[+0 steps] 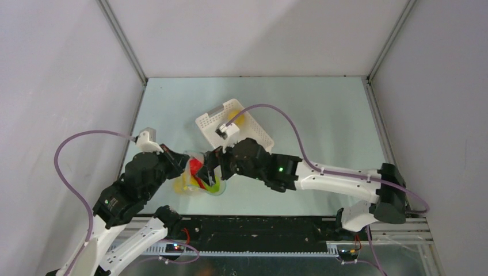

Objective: Place the food in the zip-top bag and seal the zipper
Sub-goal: Pick up the fake fruit from the bin.

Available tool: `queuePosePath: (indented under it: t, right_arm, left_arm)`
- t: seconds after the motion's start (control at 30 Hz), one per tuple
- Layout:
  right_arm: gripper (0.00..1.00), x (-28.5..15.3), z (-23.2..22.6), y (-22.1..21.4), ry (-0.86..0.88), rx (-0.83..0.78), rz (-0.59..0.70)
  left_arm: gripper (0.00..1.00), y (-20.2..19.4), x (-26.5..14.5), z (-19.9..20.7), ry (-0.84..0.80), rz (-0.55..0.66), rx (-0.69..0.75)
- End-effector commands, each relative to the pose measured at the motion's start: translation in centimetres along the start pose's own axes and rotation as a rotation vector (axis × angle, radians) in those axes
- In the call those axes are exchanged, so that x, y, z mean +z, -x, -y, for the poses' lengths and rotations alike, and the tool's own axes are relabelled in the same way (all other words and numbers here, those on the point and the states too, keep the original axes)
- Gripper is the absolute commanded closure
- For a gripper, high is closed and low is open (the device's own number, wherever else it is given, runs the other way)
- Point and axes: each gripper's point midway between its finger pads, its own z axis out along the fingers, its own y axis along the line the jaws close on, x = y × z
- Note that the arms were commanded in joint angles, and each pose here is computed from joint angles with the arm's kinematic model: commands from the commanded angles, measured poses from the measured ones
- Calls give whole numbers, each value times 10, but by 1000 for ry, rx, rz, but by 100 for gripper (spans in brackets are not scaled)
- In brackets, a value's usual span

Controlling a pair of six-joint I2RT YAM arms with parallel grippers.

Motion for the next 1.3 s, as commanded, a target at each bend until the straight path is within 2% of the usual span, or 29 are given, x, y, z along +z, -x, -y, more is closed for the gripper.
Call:
queuePosePath:
  t: [0.0,0.17,0.3,0.43,0.63,0.97,1.27]
  right_arm:
    - [1,-24,23,50,-108,11,122]
    - [1,-24,89,65,-309,93,180]
    - [1,-19,138,72,-467,220,245]
    - [1,-2,173,74,-573,305,311]
    - [1,28,210,67,-727,352,313]
    - [0,75,251,53,-799,390,268]
    - [0,94,293,46,-888,393,270]
  left_arm:
    - [100,22,-8,0,21,85,-39]
    - [100,33,-17,-15,88,139,-53]
    - [100,42,-28,-23,113,181,-57]
    - [100,50,-38,-22,101,201,-49]
    - [99,54,-42,-28,121,220,-36]
    - [99,53,-40,-30,125,226,-14]
    - [99,49,-40,-31,117,216,0]
